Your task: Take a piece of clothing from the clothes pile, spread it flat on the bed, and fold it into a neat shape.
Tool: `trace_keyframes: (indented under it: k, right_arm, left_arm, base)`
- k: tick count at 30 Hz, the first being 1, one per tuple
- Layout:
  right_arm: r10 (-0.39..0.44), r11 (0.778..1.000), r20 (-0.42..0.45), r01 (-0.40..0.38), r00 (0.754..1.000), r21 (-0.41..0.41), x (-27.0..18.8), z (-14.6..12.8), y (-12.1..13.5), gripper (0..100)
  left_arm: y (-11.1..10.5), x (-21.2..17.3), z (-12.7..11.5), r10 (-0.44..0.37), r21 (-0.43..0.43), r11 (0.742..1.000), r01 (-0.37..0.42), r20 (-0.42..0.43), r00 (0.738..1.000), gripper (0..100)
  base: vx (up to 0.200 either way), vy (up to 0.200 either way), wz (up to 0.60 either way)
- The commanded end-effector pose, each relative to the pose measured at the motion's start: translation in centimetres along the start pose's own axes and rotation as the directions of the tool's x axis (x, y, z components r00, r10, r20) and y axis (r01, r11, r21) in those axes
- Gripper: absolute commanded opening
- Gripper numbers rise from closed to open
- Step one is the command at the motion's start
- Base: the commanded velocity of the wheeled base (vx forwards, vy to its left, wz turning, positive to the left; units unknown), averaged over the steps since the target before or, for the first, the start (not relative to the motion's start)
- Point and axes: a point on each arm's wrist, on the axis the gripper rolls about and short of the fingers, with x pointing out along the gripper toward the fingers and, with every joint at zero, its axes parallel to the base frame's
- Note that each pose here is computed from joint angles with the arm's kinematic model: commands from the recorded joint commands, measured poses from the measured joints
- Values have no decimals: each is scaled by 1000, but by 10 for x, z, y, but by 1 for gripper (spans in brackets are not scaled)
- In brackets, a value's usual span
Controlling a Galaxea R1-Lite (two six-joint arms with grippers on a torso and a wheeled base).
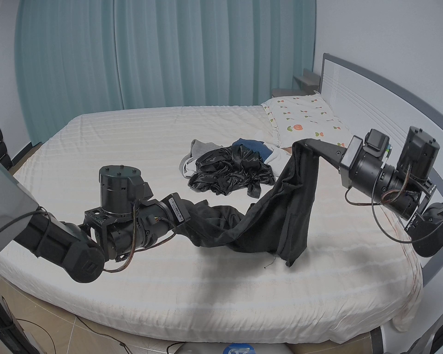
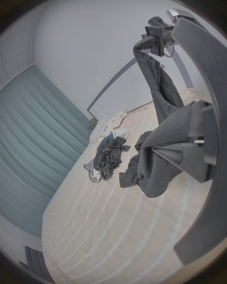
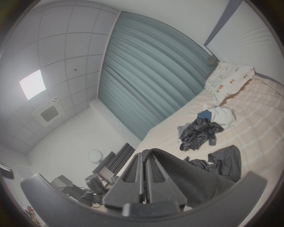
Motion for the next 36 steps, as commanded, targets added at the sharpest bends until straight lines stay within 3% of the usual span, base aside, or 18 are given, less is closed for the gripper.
trace_keyframes:
  k: [1,6,9,14,20,36]
  right_arm:
    - [-116,993,-51,117,992,26,16,-29,-37,0]
    - [-147,988,-43,149,988,31,19,-47,-50,0]
    - [-160,986,-45,162,986,34,19,-51,-54,0]
    - [-158,987,-39,160,987,29,18,-51,-50,0]
    - [-162,986,-38,163,986,31,15,-50,-49,0]
    - [-158,987,-43,160,986,31,15,-52,-48,0]
  left_arm:
    - [2,-10,-8,10,-3,1000,-10,-17,1000,0]
    - [-1,-11,-11,-20,-123,992,19,-4,1000,0]
    - [4,-13,-15,-9,-149,989,7,-16,1000,0]
    - [11,-15,-23,9,-151,988,-16,-49,999,0]
    - [13,-13,-25,20,-152,988,-27,-51,998,0]
    - [13,-14,-23,29,-147,988,-34,-39,999,0]
  base:
    - [0,0,0]
    - [0,0,0]
    - [0,0,0]
    - [0,0,0]
    - [-200,0,0]
    - [0,0,0]
